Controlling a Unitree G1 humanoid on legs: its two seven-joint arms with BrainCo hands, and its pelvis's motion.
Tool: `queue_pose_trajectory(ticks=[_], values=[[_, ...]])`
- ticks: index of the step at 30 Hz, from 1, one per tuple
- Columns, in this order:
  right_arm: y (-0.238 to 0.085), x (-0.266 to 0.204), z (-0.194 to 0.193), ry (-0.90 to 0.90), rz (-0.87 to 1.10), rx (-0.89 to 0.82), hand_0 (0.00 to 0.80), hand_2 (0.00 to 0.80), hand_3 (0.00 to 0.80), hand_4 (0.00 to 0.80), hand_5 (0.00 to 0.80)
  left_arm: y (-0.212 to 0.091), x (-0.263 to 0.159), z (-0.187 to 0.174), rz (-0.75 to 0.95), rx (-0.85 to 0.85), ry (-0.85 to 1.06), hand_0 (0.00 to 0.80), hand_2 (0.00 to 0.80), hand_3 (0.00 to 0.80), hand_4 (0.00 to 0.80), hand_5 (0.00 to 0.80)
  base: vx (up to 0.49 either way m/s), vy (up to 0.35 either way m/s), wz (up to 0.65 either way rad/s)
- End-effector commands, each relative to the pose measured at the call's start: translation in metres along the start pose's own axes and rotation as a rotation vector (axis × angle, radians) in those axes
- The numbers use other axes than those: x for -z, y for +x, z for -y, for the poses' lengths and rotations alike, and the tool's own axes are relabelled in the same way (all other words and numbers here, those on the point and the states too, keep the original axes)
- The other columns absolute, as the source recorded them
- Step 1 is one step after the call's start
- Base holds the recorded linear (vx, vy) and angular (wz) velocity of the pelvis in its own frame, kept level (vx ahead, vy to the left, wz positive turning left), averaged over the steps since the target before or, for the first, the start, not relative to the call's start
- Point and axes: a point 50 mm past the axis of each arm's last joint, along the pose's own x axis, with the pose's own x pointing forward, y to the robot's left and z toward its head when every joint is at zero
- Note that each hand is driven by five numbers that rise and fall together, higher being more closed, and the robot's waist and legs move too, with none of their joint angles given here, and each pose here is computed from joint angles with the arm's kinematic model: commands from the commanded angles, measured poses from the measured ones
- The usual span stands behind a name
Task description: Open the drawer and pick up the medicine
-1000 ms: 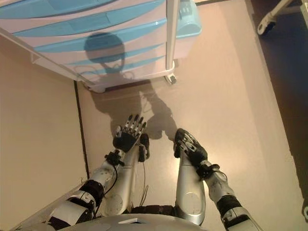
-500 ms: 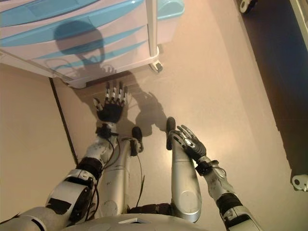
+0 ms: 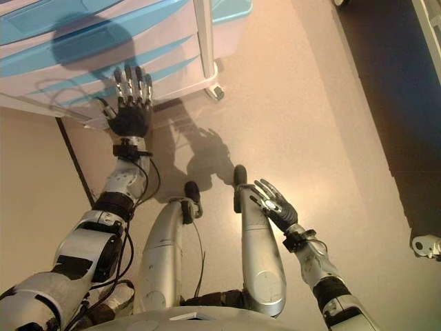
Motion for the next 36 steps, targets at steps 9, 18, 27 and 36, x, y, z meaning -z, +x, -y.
queue_pose_trajectory(ticks=[9, 18, 27, 36], values=[[-0.035, 0.051, -0.002, 0.056, -0.171, 0.015, 0.000, 0.000, 0.000, 0.000, 0.000, 0.020, -0.023, 0.022, 0.150, 0.156, -0.022, 0.000, 0.000, 0.000, 0.000, 0.000, 0.000, 0.000, 0.00], [-0.034, 0.051, -0.002, 0.051, -0.170, 0.015, 0.000, 0.000, 0.000, 0.000, 0.000, 0.023, -0.043, 0.024, 0.194, 0.150, 0.001, 0.000, 0.000, 0.000, 0.000, 0.000, 0.000, 0.000, 0.00], [-0.033, 0.051, -0.003, 0.048, -0.166, 0.015, 0.000, 0.000, 0.000, 0.000, 0.000, 0.030, -0.059, 0.028, 0.227, 0.131, 0.054, 0.000, 0.000, 0.000, 0.000, 0.000, 0.000, 0.000, 0.00], [-0.032, 0.049, -0.003, 0.046, -0.172, 0.010, 0.000, 0.000, 0.000, 0.000, 0.000, 0.038, -0.060, 0.032, 0.172, 0.110, 0.094, 0.000, 0.000, 0.000, 0.000, 0.000, 0.000, 0.000, 0.00]])
